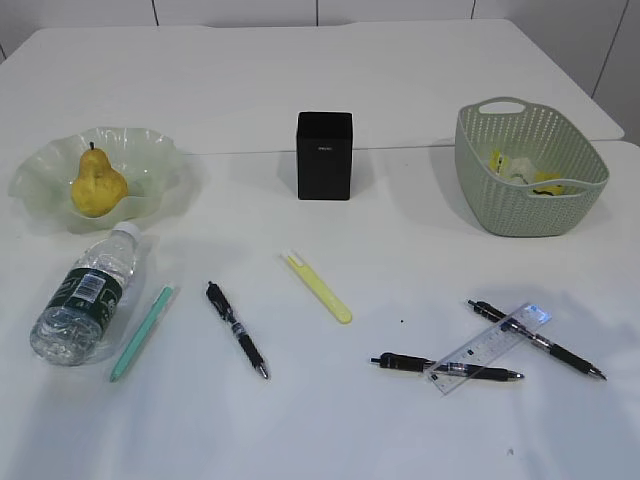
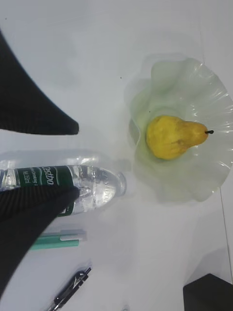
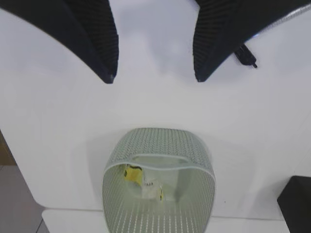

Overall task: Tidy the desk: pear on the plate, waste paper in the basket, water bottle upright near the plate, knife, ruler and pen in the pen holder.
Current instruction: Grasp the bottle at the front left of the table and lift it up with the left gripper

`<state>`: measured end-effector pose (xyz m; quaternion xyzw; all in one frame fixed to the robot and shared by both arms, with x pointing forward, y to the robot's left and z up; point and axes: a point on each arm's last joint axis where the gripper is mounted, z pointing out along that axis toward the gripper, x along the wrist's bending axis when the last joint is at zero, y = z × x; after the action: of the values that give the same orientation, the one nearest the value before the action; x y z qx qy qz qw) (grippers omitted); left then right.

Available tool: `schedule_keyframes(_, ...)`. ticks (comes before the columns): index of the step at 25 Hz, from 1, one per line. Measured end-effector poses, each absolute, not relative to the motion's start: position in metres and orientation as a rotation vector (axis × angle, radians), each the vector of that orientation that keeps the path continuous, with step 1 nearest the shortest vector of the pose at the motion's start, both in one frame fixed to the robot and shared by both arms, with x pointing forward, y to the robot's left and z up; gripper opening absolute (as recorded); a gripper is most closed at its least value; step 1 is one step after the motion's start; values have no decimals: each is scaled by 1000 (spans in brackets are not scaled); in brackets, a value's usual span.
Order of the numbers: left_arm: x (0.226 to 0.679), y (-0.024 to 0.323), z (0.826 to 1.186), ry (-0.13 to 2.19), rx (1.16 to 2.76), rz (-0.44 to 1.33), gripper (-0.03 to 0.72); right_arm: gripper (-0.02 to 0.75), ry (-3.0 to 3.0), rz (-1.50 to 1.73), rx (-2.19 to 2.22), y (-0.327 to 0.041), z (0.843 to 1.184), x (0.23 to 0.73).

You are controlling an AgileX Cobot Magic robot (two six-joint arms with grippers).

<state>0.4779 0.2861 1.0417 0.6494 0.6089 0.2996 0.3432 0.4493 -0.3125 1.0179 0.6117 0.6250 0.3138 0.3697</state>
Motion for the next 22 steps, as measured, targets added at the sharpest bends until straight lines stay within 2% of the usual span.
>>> schedule_keyframes(5,476,286,1039,1601,1715,747,244,405,1649,752,1648,-313,1012,444)
schedule_keyframes(8,474,285,1041,1615,1782,709,244,405,1657,742,1663,-313,1011,443)
schedule_keyframes(16,486,284,1099,1551,1823,753,244,405,1658,740,1681,-313,1010,442)
schedule_keyframes(22,499,280,1120,1600,1876,621,244,405,1675,720,1703,-313,1008,441)
